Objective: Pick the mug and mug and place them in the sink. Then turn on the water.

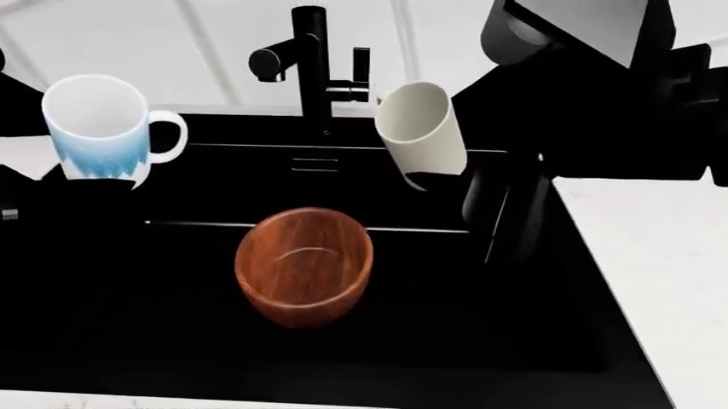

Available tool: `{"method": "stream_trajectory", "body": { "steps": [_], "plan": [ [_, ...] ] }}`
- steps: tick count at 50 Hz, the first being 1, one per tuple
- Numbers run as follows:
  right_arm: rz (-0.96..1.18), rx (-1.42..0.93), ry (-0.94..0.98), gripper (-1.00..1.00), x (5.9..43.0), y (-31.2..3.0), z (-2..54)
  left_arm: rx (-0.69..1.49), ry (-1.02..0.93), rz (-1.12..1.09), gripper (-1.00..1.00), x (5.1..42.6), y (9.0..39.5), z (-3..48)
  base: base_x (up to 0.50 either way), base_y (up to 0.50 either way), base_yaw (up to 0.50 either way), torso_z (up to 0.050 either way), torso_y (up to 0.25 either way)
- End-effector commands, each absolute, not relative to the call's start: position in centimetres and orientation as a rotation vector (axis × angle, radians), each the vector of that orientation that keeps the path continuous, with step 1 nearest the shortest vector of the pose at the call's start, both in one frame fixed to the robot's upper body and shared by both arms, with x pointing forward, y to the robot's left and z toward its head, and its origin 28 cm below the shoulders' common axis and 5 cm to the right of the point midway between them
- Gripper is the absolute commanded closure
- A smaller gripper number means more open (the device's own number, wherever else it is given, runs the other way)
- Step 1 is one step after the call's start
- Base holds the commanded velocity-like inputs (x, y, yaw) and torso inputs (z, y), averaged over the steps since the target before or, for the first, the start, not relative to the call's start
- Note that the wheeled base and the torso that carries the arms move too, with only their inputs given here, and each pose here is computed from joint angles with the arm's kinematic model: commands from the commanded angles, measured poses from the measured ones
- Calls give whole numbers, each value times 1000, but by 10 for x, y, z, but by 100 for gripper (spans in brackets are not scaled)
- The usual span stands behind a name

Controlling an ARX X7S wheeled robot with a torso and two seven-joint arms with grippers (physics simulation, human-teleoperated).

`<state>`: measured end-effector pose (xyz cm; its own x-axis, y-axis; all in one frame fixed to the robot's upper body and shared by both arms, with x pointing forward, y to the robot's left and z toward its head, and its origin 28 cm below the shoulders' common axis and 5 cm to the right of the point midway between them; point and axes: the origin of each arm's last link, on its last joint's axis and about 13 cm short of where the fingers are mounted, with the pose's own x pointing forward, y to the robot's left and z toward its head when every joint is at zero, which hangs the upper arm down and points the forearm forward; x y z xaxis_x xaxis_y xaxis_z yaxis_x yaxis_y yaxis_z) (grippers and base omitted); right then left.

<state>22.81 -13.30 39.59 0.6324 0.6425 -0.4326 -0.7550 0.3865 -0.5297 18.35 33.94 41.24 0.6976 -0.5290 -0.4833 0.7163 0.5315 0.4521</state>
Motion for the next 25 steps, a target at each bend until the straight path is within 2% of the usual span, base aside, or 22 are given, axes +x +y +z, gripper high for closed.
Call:
{"method": "stream_trajectory", "body": {
  "steps": [1,12,25],
  "plan": [
    [883,-786,162,100,225,-136,398,680,294,-747,100,183,340,414,-499,-23,0,0,0],
    [873,-761,155,100,223,-140,398,687,302,-773,100,187,335,413,-499,-23,0,1,1],
    [831,-738,138,100,220,-149,397,701,303,-788,100,190,330,415,-28,-1,0,0,1]
  ]
}}
